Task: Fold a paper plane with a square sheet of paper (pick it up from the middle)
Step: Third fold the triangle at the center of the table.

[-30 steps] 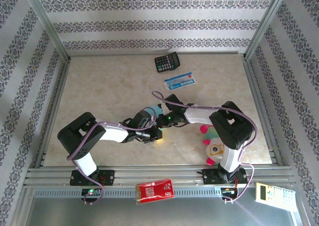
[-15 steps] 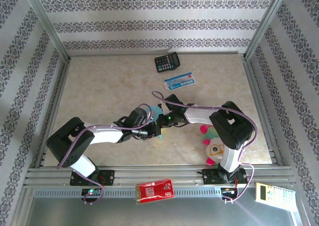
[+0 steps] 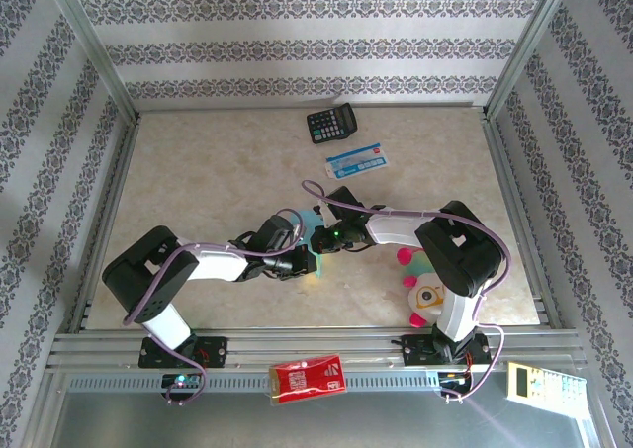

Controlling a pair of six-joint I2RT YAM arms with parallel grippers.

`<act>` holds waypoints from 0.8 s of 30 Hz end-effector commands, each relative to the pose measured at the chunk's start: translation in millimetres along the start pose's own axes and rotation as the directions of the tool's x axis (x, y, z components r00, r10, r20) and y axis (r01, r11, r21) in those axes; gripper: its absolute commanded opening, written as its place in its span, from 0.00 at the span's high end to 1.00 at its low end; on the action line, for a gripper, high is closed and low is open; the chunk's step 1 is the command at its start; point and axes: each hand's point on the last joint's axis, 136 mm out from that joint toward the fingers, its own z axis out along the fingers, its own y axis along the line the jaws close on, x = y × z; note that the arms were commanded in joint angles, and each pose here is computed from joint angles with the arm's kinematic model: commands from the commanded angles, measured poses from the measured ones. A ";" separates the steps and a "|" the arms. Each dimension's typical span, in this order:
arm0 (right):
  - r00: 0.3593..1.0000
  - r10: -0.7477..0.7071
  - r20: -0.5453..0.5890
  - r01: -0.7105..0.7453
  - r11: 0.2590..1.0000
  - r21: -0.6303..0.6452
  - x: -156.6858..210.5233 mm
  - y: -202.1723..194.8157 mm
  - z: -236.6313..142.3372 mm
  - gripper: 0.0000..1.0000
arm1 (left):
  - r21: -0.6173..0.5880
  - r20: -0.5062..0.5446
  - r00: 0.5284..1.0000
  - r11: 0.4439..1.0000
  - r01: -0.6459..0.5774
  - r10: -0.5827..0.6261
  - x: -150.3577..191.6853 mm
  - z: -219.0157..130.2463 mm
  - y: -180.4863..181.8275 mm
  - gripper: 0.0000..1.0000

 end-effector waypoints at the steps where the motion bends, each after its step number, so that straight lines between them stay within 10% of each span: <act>1: 0.995 0.056 -0.082 -0.045 0.991 0.127 30.4 -38.3 8.1 1.00 | -0.007 -0.014 1.000 1.000 -0.013 0.012 -2.1 4.3 4.1 0.91; 24: 0.994 0.065 -0.086 -0.054 0.991 0.126 33.6 -39.3 9.0 1.00 | 0.097 0.000 1.000 0.995 0.007 -0.007 5.4 -3.9 -14.3 0.87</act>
